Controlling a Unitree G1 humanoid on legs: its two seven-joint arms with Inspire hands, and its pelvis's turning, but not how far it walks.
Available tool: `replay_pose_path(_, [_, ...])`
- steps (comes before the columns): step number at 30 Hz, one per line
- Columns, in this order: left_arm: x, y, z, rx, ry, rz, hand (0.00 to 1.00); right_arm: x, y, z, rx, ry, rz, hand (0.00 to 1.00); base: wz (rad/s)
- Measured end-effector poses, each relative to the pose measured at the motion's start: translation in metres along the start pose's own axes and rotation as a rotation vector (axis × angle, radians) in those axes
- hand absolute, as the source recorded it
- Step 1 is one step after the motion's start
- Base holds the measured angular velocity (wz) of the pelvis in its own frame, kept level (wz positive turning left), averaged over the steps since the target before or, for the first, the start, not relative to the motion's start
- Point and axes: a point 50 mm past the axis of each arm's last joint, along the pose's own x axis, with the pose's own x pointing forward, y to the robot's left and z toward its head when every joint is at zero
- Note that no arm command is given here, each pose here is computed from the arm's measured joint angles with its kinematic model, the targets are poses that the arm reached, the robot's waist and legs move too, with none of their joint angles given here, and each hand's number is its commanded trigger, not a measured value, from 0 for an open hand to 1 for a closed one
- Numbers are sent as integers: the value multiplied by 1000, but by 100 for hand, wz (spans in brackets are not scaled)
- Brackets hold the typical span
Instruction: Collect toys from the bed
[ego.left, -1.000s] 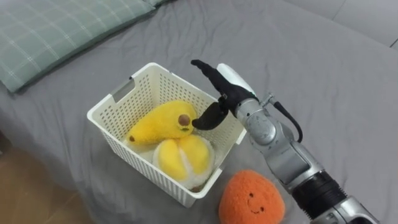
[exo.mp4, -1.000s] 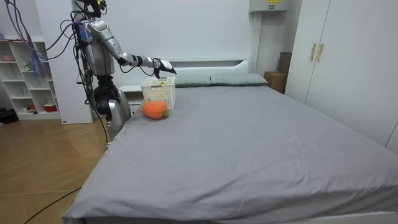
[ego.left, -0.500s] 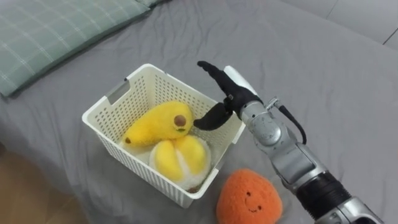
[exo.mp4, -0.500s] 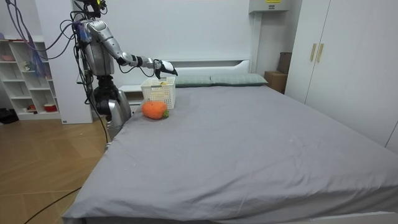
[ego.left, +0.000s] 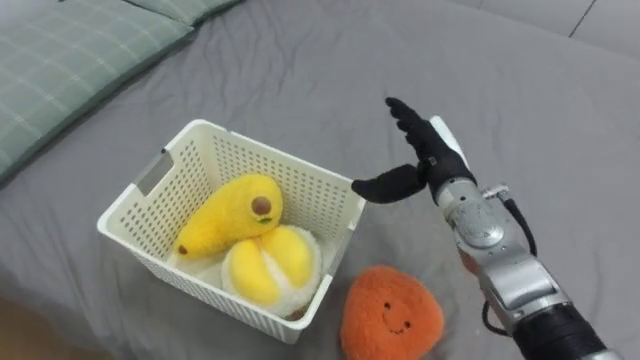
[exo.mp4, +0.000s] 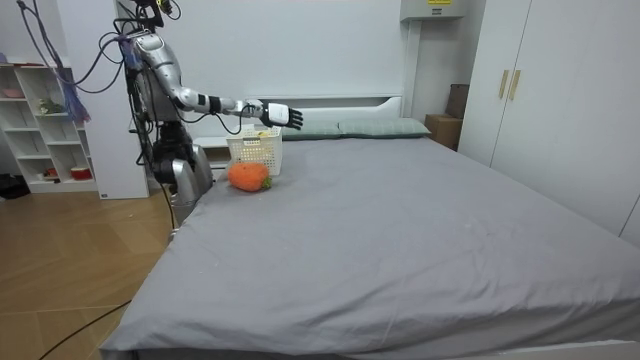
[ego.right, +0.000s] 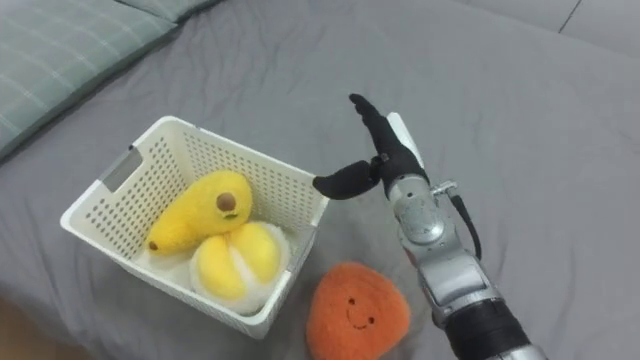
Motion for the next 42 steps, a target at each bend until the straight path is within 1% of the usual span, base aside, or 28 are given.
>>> replay_pose_path(3, [0, -1, 1, -38, -13, 8, 0, -5, -4, -12, 10, 34, -29, 0, -20])
replay_pose_path(10, [0, -3, 2, -43, -26, 12, 0, -22, 2, -43, 12, 128, -4, 0, -12])
replay_pose_path(15, [0, -3, 5, -52, -40, 11, 0, -23, 3, -49, 10, 153, 2, 0, -3])
replay_pose_path(18, [0, -4, 6, -51, -48, 8, 0, -25, 5, -59, 2, 193, 38, 0, -2])
replay_pose_path(23, [-3, -3, -11, -41, -8, 20, 0, -38, 14, -77, -90, 245, 102, 0, 0])
replay_pose_path(25, [-6, -1, -24, -13, 26, 38, 0, -44, 18, -84, -135, 267, 138, 0, -4])
replay_pose_path(30, [-11, -1, -50, 44, 105, 42, 0, -45, 22, -87, -165, 277, 177, 0, 4])
replay_pose_path(33, [-13, -4, -54, 71, 124, 34, 0, -48, 26, -97, -159, 325, 208, 0, 16])
replay_pose_path(38, [-13, -9, -56, 113, 138, 11, 0, -52, 35, -100, -160, 343, 252, 0, 15])
replay_pose_path(42, [-14, -15, -56, 117, 142, -18, 0, -58, 49, -110, -185, 392, 321, 0, 8])
